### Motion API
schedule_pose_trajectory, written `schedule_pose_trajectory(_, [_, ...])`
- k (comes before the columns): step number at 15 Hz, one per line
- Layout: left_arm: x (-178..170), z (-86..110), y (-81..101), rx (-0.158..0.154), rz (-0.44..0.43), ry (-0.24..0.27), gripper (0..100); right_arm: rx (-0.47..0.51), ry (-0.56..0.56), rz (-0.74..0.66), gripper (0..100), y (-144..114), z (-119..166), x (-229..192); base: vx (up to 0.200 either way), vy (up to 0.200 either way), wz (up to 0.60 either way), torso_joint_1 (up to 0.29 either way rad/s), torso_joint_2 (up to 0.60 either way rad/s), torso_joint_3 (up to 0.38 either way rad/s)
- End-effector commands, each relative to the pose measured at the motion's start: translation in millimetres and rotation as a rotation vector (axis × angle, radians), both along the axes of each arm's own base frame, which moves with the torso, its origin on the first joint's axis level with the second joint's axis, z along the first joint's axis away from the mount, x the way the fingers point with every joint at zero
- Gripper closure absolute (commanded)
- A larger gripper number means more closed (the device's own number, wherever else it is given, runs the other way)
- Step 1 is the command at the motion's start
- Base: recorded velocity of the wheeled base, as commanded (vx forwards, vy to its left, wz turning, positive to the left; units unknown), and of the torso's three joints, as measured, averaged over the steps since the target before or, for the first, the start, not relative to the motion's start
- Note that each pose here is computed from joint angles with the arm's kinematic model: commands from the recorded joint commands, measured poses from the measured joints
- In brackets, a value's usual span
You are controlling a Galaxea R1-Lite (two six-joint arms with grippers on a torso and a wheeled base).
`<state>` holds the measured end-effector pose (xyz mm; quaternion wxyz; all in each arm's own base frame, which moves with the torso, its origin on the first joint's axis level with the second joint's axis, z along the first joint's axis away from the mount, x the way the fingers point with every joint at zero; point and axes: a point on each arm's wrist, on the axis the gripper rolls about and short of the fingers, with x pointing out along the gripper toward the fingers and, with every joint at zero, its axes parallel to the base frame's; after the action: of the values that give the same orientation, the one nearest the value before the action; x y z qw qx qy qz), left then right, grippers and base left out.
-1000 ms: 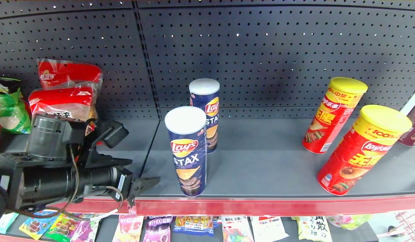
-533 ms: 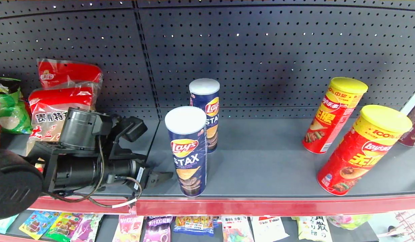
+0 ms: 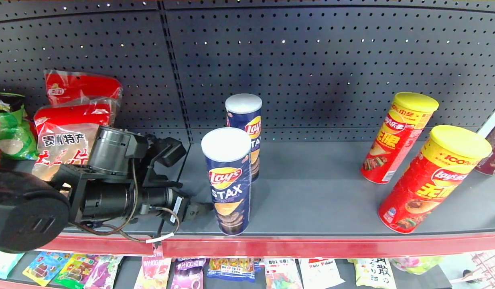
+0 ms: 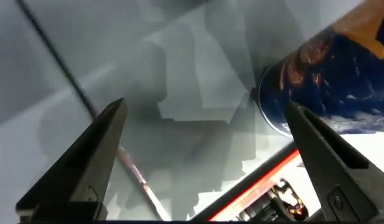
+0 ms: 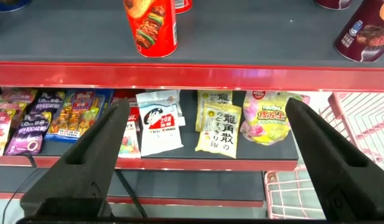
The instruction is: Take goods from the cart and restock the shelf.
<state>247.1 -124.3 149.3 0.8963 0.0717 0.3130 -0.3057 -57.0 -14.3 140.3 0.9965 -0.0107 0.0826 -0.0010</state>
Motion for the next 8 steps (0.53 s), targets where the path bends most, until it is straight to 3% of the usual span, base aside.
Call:
schedule_pose_trajectory(1, [0.7,-0.9,-1.7,0.001,-0.004,0.003,0,0.000,0.005,0.000,0,0.1,0.3,0.8,0.000,0.000,0.00,0.000,0.00,0.000])
schedule_pose_trajectory(8, [7.7,1.5,-6.1,-0.004,-0.007,-0.008,0,-0.003,0.013,0.001,0,0.3,-1.5,1.6,0.000,0.000,0.00,0.000,0.00,0.000])
